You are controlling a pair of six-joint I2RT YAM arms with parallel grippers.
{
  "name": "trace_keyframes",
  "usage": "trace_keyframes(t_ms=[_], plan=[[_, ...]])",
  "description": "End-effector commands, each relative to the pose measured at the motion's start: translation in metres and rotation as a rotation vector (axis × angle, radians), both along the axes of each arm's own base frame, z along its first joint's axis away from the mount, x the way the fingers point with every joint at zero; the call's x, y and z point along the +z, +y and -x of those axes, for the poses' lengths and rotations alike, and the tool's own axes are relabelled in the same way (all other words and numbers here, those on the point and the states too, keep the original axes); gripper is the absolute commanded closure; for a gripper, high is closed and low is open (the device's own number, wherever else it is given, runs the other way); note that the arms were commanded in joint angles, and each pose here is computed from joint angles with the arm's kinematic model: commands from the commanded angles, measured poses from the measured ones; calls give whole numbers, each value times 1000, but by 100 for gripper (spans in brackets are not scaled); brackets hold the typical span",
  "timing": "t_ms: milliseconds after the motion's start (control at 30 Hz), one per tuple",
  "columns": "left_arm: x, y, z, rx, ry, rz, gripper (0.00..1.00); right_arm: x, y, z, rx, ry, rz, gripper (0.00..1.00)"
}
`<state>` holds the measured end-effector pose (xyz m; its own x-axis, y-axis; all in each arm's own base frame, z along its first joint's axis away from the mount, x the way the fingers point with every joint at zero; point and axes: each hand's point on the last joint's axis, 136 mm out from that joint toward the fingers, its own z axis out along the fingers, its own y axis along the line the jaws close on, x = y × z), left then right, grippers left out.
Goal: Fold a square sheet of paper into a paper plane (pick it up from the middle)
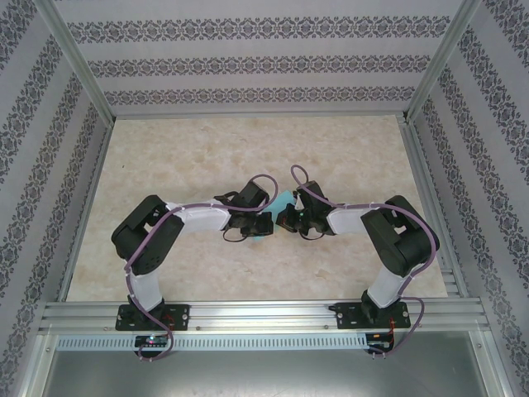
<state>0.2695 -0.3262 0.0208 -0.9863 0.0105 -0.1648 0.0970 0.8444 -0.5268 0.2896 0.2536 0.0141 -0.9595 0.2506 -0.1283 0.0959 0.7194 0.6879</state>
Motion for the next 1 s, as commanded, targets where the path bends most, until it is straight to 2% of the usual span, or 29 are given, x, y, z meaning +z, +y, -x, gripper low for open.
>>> trace_keyframes(t_ms=[0,367,600,967], plan=[[-2,2,-8,22,-15,-21,90,4,-3,1,14,-27,-11,100],[-18,21,1,40,28,-117,91,-19,-15,5,18,14,77,100],[-33,36,16,68,92,-167,93,-19,-36,-9,-2,-7,127,100],[-47,49,30,92,142,-201,94,-27,-93,-31,-129,-15,142,100]])
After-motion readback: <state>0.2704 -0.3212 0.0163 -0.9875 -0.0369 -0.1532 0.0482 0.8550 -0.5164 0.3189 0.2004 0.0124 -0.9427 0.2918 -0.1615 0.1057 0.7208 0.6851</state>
